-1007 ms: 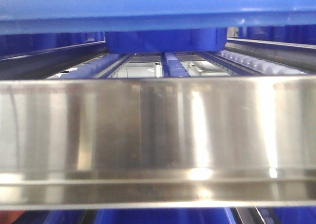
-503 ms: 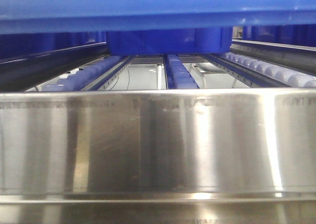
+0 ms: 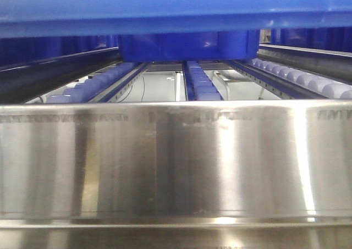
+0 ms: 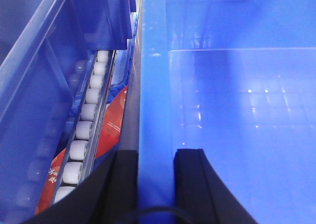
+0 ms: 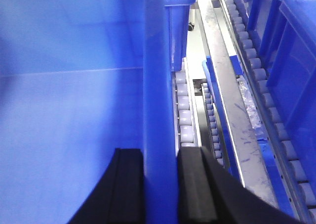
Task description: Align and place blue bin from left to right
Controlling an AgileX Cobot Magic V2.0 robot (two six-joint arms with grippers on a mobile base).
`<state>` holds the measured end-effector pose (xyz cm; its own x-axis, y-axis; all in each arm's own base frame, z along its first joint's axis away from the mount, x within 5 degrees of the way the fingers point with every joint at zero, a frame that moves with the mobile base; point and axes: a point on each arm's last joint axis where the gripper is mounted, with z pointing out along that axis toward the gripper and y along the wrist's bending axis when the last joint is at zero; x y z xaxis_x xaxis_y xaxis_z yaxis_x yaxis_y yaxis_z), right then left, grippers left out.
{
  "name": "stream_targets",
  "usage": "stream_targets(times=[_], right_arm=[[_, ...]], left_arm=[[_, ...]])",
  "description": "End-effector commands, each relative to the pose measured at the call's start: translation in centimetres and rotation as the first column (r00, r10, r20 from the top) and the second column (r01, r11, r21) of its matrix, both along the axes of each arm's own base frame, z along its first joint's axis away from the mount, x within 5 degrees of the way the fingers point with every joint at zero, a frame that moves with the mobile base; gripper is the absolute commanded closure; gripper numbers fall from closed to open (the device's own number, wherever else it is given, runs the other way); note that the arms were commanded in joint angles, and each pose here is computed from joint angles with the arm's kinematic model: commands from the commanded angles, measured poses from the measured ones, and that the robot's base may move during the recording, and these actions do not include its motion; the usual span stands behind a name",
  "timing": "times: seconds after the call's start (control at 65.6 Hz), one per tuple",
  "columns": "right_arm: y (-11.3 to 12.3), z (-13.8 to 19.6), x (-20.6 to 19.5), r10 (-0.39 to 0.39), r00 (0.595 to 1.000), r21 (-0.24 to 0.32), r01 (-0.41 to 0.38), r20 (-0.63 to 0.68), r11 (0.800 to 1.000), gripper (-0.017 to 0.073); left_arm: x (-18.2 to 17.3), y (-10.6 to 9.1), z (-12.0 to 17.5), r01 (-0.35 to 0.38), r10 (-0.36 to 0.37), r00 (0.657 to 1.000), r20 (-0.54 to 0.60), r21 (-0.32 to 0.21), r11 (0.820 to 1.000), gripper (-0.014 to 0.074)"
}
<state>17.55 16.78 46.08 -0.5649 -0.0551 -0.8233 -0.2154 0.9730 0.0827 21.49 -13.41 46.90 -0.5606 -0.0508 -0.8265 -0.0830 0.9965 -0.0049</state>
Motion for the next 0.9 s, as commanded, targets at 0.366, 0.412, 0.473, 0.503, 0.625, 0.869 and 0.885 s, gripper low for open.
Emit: stream_targets(times=[0.366,0.412,0.473,0.503,0.625,0.869,0.885], right_arm=[[0.5,1.2,-0.1,0.060,0.994,0.071,-0.067,0.096,0.995,0.0629],[0.5,1.2,-0.1,0.060,0.994,0.071,-0.067,0.096,0.995,0.0629],[0.5,1.2,-0.1,0.060,0.994,0.071,-0.067,0.096,0.995,0.0629],[0.5,1.2,-0.1,0.060,0.994,0.071,-0.067,0.096,0.995,0.0629],[0.3,1.1,0.1,0.040,0.996,0.060,-0.045,0.082,0.997,0.0629],[0.0,-0.4,2.4,-0.052,0.998,0.001,0.052,0.030,0.999,0.0629],[0.1,-0.6,2.6,-0.056,0.998,-0.003,0.056,0.027,0.998,0.0629]], left_arm=[[-0.1,-0.7,1.1,0.072,-0.068,0.993,0.093,-0.047,0.996,0.0704],[-0.1,-0.7,1.1,0.073,-0.069,0.993,0.092,-0.049,0.996,0.0704],[-0.1,-0.8,1.1,0.076,-0.071,0.994,0.087,-0.054,0.996,0.0704],[-0.1,-0.8,1.1,0.082,-0.076,0.993,0.091,-0.058,0.995,0.0704],[0.4,-1.5,0.8,0.109,-0.103,0.990,0.093,-0.066,0.992,0.0704],[2.6,-3.8,-1.0,0.153,-0.149,0.986,0.077,-0.047,0.987,0.0704],[2.7,-3.9,-1.2,0.155,-0.151,0.986,0.073,-0.044,0.987,0.0704]])
